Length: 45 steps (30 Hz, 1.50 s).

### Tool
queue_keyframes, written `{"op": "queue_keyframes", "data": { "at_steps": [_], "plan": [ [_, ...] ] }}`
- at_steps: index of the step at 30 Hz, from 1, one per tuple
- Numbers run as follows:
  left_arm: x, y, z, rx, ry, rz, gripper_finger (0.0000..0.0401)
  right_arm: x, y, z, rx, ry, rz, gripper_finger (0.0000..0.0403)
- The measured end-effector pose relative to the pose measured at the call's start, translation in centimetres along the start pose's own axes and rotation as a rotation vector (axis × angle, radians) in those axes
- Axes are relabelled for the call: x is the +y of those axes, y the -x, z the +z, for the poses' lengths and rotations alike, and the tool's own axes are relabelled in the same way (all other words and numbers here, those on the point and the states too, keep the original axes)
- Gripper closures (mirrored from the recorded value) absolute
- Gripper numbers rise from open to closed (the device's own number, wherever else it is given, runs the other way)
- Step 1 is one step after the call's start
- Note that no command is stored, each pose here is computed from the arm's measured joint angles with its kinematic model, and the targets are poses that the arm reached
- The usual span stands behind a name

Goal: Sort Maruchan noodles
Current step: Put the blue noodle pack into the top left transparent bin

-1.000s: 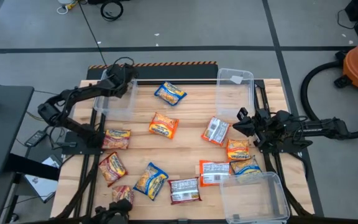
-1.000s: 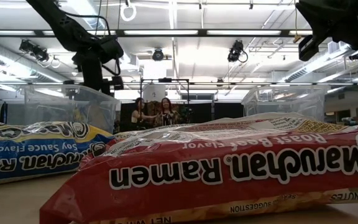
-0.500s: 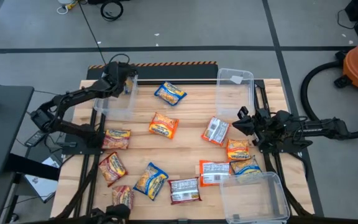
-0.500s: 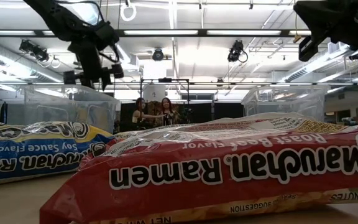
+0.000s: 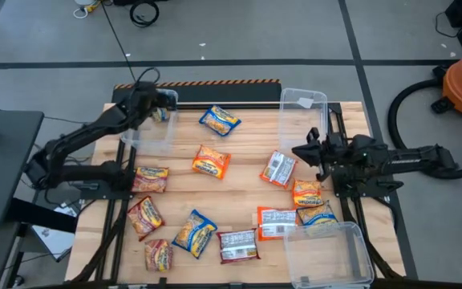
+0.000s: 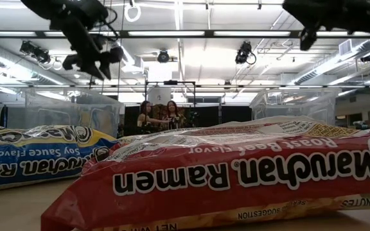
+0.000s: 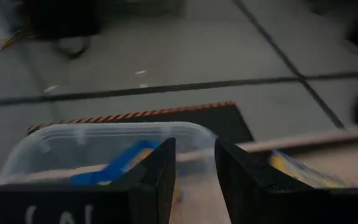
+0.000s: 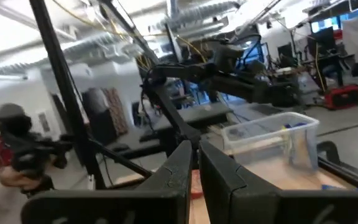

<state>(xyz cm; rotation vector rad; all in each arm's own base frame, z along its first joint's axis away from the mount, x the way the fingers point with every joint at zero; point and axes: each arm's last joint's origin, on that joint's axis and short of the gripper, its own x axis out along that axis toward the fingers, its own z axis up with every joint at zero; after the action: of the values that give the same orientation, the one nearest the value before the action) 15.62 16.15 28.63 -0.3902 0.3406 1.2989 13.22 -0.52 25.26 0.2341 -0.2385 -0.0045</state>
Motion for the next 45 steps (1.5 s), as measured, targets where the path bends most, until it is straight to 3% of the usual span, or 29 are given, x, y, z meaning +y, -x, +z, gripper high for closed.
{"op": "queue_keyframes", "data": {
  "at_steps": [12, 19, 27, 31, 38, 45],
  "plan": [
    [-4.9, 6.8, -2.0, 0.008, -0.363, -0.56, 0.0282, 2.9, -8.2, 3.1, 0.142, 0.108, -0.041, 0.0367],
    [-8.1, 9.0, -3.9, -0.028, -0.51, -0.751, 0.0282, 4.4, -12.2, 3.3, 0.192, 0.165, -0.069, 0.0367],
    [-12.1, 7.9, -6.2, -0.048, -0.585, -0.808, 0.0284, 5.8, -13.9, 3.5, 0.286, 0.233, -0.167, 0.0367],
    [-13.5, 5.9, -8.1, -0.006, -0.683, -0.772, 0.0285, 6.3, -13.5, 4.0, 0.326, 0.271, -0.226, 0.0367],
    [-14.8, 1.8, -10.3, 0.046, -0.764, -0.696, 0.0285, 6.5, -12.6, 5.1, 0.304, 0.271, -0.226, 0.0367],
    [-17.1, -1.0, -10.1, 0.1, -0.846, -0.648, 0.0285, 6.4, -12.5, 4.9, 0.332, 0.281, -0.23, 0.0367]
  ]
}}
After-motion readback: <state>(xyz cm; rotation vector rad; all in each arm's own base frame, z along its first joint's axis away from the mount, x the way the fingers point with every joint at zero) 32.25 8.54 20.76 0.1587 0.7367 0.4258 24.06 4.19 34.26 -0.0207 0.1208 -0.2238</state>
